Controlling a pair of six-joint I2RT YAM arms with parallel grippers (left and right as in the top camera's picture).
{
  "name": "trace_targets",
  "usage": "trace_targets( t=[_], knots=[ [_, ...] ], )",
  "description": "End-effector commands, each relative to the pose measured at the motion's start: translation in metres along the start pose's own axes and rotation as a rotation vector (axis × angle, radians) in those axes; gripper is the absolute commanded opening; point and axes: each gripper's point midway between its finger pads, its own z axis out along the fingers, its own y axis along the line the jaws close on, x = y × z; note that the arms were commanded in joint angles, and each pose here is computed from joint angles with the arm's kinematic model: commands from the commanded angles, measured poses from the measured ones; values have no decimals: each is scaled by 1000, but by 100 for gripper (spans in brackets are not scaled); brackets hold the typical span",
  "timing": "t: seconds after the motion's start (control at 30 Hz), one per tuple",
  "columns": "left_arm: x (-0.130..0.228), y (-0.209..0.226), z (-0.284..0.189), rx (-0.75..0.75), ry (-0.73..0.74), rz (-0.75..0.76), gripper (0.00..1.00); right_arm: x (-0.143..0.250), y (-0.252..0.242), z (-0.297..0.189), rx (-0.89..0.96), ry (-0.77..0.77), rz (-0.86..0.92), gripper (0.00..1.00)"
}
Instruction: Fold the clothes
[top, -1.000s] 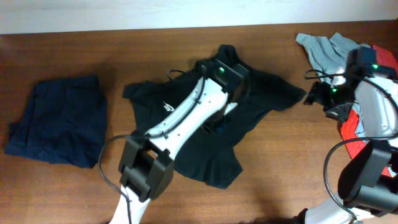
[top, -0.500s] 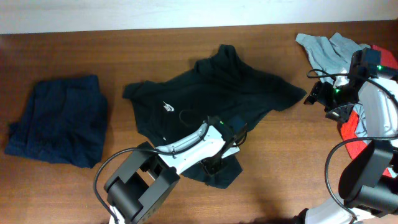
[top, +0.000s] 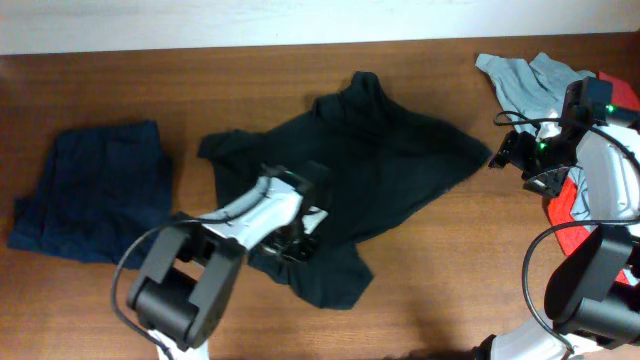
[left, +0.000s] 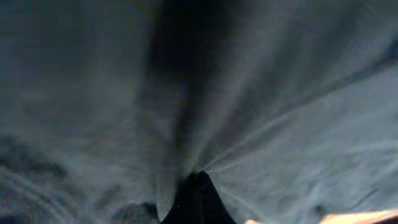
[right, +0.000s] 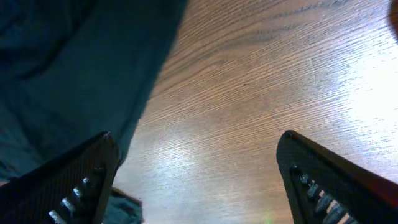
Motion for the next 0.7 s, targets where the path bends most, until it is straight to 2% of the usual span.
trace_targets(
  t=[0.0, 0.1, 0.2, 0.37, 0.5, 0.67],
  knots=[
    [35, 41, 30, -93, 133, -203, 1, 1, 4, -4, -11, -7, -1, 82],
    [42, 61, 26, -121, 144, -308, 1, 2, 7, -4, -33, -2, -19, 82],
    [48, 79, 13, -139, 133, -363, 1, 6, 23, -5, -119, 12, -110, 83],
    [49, 109, -19, -119, 16, -479, 1, 15, 25, 6, -106, 41, -130, 87],
    [57, 133, -40, -99, -57, -576, 1, 39, 22, 37, -105, 121, -130, 86],
    [58, 140, -46, -97, -87, -600, 1, 83, 29, 87, -110, 194, -192, 86]
  ],
)
